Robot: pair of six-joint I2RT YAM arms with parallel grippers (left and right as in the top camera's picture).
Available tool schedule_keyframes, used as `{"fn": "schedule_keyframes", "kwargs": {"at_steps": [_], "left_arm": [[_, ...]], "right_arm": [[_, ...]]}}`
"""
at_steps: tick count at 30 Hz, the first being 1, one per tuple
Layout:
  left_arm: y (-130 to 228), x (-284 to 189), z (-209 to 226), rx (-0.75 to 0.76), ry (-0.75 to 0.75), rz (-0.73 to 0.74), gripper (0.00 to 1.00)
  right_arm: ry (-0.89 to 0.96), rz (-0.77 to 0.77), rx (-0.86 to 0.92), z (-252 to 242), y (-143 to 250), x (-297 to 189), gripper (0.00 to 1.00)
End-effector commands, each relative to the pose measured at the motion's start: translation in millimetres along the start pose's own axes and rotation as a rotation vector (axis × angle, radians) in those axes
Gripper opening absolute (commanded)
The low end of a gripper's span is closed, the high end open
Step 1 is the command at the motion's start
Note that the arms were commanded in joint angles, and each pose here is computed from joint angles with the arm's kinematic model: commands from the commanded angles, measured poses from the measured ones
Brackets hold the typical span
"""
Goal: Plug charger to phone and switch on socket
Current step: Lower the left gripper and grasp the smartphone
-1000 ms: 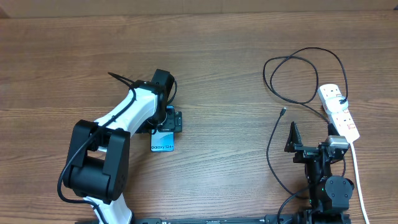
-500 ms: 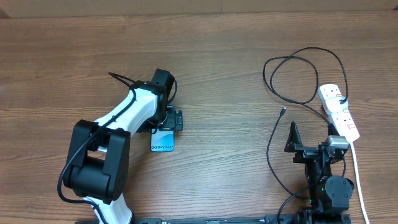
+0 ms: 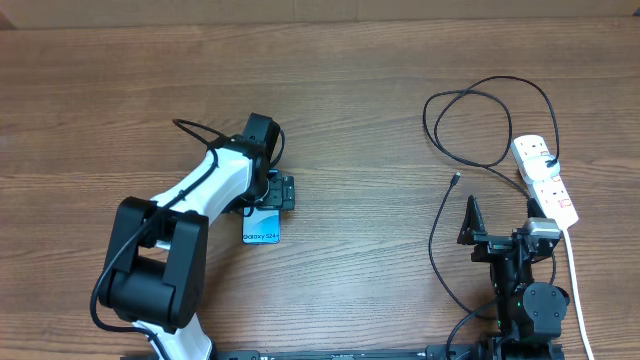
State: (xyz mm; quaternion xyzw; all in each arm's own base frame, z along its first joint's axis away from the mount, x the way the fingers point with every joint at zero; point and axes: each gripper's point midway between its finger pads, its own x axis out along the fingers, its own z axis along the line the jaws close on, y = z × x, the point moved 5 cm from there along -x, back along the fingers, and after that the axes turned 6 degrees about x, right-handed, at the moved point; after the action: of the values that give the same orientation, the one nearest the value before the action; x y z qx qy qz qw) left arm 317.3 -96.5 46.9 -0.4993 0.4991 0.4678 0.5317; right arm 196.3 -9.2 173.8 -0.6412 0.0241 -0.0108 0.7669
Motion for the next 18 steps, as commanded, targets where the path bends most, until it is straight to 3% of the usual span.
{"fn": "schedule_keyframes", "kwargs": {"at_steps": [1, 18], "left_arm": [[24.3, 21.4, 1.7, -0.007, -0.016, 0.094, 0.98], [25.3, 21.4, 1.9, -0.01, -0.017, 0.099, 0.84]], "right_arm": [[-0.004, -0.002, -0.004, -0.2, 2.4, 0.1, 1.0], [-0.004, -0.002, -0.004, -0.2, 2.4, 0.1, 1.0]]}}
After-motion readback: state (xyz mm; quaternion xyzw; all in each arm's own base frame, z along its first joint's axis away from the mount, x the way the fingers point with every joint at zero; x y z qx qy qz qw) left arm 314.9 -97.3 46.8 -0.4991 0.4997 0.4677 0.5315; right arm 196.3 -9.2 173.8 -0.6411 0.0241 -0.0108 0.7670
